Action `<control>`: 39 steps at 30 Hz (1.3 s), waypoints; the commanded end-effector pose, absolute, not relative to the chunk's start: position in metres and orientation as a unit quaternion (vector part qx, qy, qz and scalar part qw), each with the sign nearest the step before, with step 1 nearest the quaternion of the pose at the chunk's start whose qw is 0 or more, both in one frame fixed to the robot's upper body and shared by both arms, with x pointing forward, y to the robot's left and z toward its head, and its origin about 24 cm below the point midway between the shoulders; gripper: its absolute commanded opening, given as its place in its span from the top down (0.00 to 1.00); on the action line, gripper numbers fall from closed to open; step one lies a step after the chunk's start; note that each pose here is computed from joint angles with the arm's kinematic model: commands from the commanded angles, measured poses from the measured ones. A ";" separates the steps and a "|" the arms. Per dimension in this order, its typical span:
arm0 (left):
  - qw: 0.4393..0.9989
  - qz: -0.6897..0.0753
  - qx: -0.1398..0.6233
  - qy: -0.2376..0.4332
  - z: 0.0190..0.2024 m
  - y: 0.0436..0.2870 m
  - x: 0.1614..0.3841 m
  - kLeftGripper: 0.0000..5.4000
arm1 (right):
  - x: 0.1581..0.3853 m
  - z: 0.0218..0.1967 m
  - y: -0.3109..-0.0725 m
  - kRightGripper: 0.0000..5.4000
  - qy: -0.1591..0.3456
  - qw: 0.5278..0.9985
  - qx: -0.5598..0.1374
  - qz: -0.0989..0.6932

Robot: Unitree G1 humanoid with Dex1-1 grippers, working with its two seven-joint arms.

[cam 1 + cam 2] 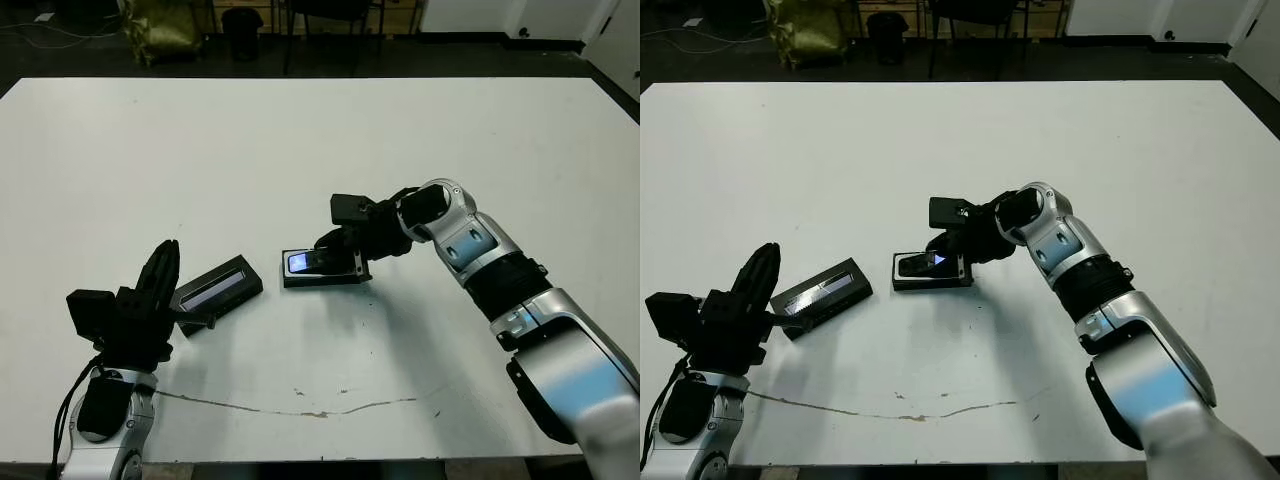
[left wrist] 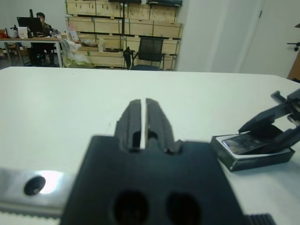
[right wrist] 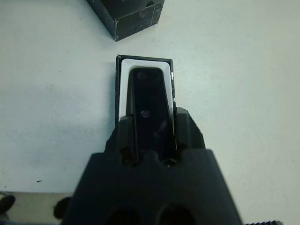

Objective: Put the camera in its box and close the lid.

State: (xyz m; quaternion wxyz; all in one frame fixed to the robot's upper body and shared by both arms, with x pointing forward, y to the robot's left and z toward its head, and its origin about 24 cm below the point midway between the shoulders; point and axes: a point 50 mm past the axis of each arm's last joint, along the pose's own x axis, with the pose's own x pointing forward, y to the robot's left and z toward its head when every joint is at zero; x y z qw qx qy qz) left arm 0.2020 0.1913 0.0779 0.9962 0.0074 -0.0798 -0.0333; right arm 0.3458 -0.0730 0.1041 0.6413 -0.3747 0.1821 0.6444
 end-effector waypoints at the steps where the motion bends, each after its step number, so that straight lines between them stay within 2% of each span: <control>1: 0.998 -0.029 0.009 -0.063 0.071 0.193 0.200 1.00 | 0.337 0.083 -0.063 0.87 0.200 0.627 -0.370 0.656; 9: 0.998 -0.025 0.011 -0.057 0.072 0.192 0.199 1.00 | 0.332 0.078 -0.062 0.87 0.194 0.623 -0.351 0.671; 14: 0.998 -0.022 0.010 -0.057 0.072 0.192 0.199 1.00 | 0.335 0.078 -0.067 0.87 0.227 0.643 -0.283 0.675; 21: 0.998 -0.024 0.009 -0.055 0.072 0.192 0.199 1.00 | 0.343 0.095 -0.074 0.60 0.186 0.645 -0.292 0.681; 25: 0.998 -0.024 0.011 -0.058 0.072 0.193 0.199 1.00 | 0.347 0.105 -0.076 0.43 0.201 0.625 -0.278 0.701; 31: 0.998 -0.023 0.009 -0.055 0.071 0.193 0.199 1.00 | 0.349 0.115 -0.080 0.19 0.197 0.594 -0.272 0.731; 35: 0.998 -0.021 0.006 -0.052 0.072 0.192 0.198 1.00 | 0.351 0.119 -0.084 0.03 0.197 0.591 -0.275 0.732; 39: 0.998 -0.023 0.010 -0.053 0.072 0.193 0.199 1.00 | 0.354 0.130 -0.089 0.00 0.176 0.605 -0.263 0.731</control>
